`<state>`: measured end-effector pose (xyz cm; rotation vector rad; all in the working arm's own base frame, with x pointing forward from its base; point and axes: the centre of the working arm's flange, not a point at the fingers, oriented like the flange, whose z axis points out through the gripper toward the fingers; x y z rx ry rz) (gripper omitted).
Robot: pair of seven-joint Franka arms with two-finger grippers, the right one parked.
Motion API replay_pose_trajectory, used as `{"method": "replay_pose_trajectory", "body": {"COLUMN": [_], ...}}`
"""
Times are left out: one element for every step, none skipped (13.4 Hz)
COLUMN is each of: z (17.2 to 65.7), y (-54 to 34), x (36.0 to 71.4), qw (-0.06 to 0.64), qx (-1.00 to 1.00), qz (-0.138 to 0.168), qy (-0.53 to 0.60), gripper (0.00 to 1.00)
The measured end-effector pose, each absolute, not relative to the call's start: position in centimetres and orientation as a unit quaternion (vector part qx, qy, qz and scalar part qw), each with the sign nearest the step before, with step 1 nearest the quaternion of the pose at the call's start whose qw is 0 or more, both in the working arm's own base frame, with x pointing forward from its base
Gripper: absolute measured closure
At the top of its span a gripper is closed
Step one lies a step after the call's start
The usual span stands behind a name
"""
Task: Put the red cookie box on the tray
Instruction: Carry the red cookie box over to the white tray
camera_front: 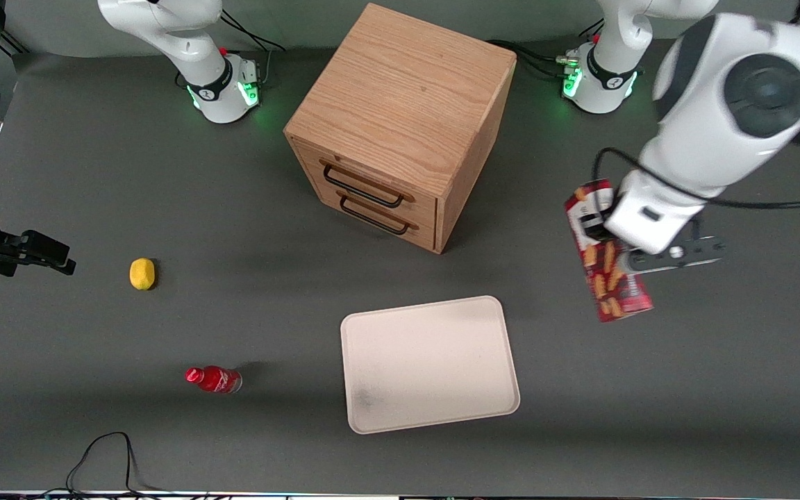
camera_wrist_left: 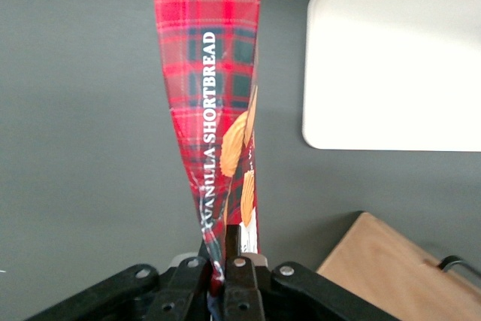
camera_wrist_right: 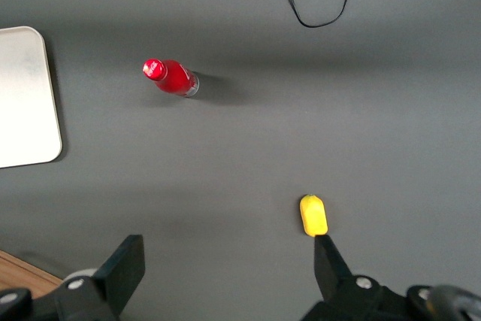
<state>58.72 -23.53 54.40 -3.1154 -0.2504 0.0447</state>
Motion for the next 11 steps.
{"method": "replay_pose_trajectory", "body": {"z": [53.8,53.5,53.4,53.5,53.4,53.1,52.5,51.6,50.4,49.2,47.6], "y": [-25.8,-27.7,-29.3,-30.5,-31.6,-32.4,-33.0,-33.4,-33.6,-33.7,-33.7], "x": [58.9,59.0,59.2,59.4,59.6,59.8,60.1,60.7,61.4,62.1,62.9], "qw": [0.008,0.006,0.003,0.0,-0.003,-0.004,-0.005,-0.007,-0.009,-0.01,-0.01], "qx": [-0.996,-0.996,-0.997,-0.997,-0.997,-0.997,-0.997,-0.997,-0.997,-0.997,-0.997], "qz": [0.014,0.012,0.008,0.004,0.001,0.0,-0.001,-0.004,-0.008,-0.009,-0.011], "qy": [-0.082,-0.083,-0.081,-0.078,-0.076,-0.074,-0.073,-0.073,-0.075,-0.077,-0.08], "gripper": [0.94,0.94,0.94,0.94,0.94,0.94,0.94,0.94,0.94,0.94,0.94]}}
